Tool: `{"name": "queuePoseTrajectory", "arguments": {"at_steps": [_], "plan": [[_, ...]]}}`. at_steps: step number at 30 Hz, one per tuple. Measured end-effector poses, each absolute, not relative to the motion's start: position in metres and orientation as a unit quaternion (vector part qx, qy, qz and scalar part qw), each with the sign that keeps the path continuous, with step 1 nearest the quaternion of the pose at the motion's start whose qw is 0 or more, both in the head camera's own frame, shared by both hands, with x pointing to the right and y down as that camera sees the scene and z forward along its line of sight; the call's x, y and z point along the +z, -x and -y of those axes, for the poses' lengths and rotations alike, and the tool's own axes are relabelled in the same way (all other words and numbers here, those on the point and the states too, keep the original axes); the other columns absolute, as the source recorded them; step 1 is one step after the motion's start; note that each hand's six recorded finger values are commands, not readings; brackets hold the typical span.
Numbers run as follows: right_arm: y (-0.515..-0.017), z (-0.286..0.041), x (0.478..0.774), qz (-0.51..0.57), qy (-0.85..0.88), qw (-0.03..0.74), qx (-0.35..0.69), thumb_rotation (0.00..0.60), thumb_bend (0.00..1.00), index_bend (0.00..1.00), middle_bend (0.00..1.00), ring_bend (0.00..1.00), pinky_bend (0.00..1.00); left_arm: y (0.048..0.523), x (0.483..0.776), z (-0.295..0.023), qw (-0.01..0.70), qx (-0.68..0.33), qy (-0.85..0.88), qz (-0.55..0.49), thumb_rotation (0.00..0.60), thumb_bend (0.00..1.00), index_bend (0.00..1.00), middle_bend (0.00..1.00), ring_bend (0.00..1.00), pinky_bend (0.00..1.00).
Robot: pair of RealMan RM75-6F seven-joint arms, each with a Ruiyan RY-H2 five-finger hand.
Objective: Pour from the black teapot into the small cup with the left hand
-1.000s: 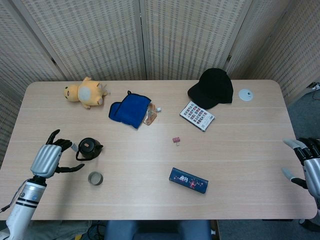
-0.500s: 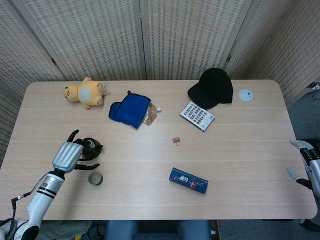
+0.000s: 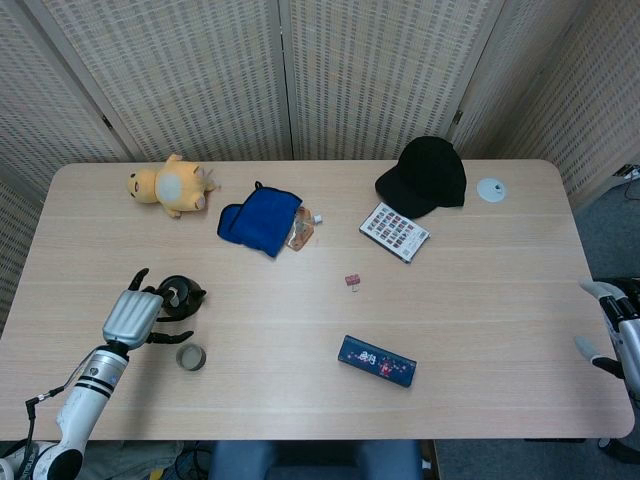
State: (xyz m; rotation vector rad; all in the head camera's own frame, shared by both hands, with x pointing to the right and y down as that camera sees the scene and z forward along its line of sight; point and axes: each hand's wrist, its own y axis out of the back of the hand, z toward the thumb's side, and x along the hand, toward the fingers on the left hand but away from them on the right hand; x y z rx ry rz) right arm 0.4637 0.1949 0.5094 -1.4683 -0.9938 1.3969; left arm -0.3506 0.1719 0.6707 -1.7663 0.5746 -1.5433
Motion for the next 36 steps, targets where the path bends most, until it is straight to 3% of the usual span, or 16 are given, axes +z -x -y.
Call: {"name": "queuePoseTrajectory", "arguments": {"at_steps": [36], "plan": [[-0.472,-0.2,0.51,0.404,0.582,0.421,0.567,0.6,0.16,0.24,0.28,0.17,0.17,0.353,0.683,-0.171,0.361,-0.624,0.664,-0.197,0.242,0.14,0.45,0.45,0.44,0.0]]}}
